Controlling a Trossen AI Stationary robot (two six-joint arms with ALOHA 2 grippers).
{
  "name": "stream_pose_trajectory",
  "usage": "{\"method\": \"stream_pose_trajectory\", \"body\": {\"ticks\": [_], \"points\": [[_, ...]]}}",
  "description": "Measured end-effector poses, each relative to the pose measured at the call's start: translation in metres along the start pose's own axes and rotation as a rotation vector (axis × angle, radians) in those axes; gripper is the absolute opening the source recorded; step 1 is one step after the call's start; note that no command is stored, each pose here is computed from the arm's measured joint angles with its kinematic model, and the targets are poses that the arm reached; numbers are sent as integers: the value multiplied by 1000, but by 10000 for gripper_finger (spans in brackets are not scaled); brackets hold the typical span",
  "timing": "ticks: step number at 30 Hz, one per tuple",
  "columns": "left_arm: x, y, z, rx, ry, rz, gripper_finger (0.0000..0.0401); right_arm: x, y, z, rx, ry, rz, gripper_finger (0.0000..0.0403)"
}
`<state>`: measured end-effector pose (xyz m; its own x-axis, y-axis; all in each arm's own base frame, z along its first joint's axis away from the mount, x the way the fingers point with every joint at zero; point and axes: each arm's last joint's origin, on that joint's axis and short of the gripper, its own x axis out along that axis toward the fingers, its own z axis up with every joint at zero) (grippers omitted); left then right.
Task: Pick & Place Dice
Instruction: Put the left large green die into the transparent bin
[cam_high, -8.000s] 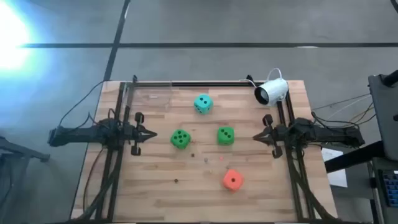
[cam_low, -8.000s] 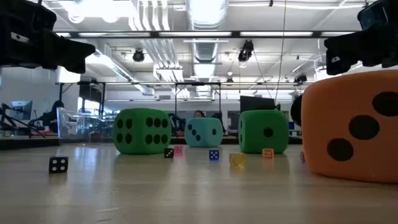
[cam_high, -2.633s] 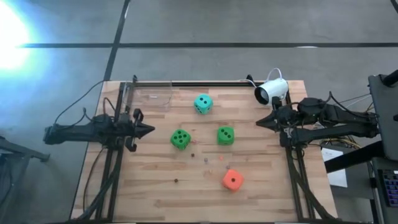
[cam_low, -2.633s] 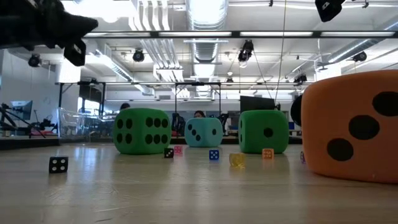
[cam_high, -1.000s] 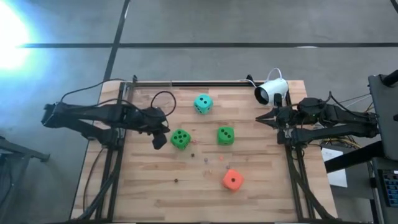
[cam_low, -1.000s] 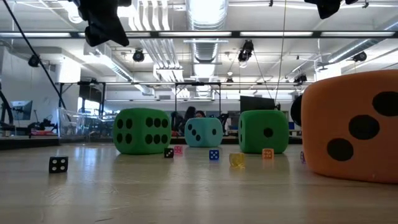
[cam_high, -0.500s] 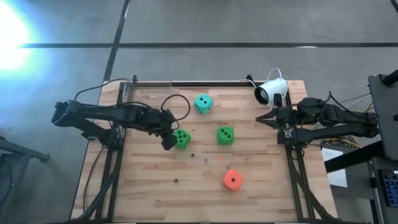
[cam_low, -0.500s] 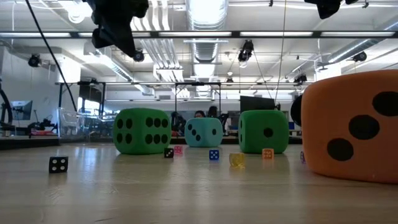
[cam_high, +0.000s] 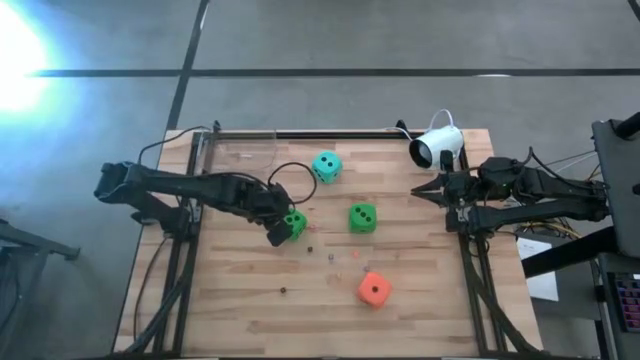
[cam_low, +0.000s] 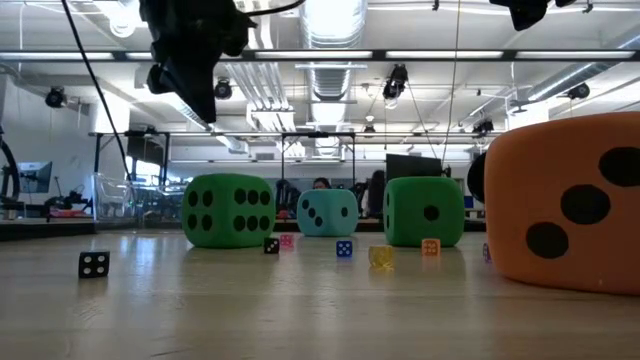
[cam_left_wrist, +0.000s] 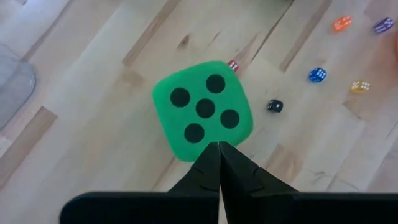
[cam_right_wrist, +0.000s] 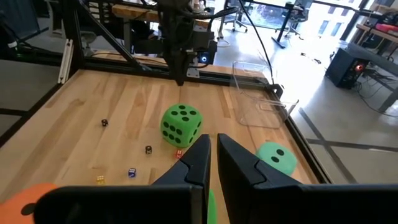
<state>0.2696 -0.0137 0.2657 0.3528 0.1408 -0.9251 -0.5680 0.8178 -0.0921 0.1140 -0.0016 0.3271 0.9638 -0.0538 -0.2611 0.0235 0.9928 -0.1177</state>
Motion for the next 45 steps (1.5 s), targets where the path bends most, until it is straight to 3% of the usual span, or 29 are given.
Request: {"method": "stream_pose_trajectory", "body": {"ticks": [18,30,36,45], "points": [[8,-2,0,-72,23,19,2,0,0,0,0,0,0,27],[8,-1,0,-160,24,23,27,0,0,0,1,0,0,27],[9,-1,0,-151,29,27,104,0,0,0,0,1,0,27],[17,0,1,-155,58,59,292,0,0,0,0,0,-1,27]]}}
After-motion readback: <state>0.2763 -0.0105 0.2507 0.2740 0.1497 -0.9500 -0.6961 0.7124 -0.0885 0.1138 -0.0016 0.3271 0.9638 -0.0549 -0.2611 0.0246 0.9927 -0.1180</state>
